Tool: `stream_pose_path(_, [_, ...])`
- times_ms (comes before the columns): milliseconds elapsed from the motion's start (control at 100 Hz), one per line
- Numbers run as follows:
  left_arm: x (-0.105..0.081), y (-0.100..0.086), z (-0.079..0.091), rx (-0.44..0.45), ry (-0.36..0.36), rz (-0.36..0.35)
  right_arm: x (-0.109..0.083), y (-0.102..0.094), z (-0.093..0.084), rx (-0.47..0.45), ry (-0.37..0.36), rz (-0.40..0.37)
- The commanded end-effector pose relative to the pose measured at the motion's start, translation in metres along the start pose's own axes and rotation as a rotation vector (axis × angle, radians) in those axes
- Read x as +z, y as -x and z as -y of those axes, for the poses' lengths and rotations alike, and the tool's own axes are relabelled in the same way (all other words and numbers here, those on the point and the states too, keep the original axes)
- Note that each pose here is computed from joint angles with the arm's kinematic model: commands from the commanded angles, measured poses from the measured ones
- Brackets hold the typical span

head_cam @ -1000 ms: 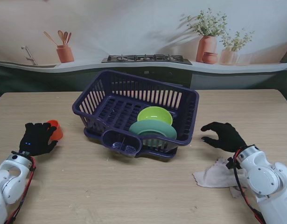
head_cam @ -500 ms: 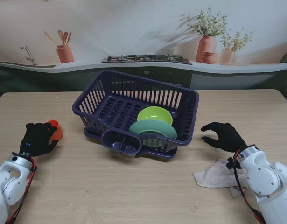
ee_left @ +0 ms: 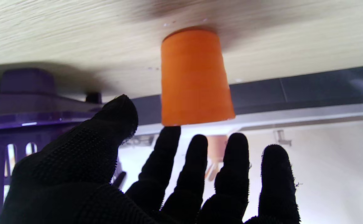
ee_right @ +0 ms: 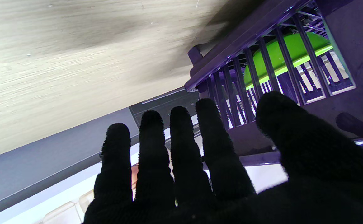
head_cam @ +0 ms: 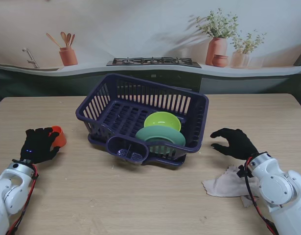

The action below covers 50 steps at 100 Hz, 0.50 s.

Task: Clear dishes and wipe the table

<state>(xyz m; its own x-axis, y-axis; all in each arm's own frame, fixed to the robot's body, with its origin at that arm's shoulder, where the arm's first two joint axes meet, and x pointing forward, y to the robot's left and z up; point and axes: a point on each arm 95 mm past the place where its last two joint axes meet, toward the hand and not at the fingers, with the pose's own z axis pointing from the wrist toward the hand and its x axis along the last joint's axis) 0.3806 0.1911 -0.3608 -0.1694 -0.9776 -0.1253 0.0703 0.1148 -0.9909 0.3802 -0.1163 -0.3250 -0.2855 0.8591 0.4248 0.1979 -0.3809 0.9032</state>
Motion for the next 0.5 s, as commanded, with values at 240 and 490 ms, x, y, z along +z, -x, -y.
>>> stream_pose_path(240, [0.0011,-0.0027,-0.0099,0.004,0.043,0.021,-0.0011,-0.0017,0.0025,-0.001,-0.016,-0.004])
stream_pose_path(490, [0.0027,-0.0022,-0.0122,0.026,0.05,0.02,-0.0011,-0.0014,0.0018,-0.001,-0.013,-0.006])
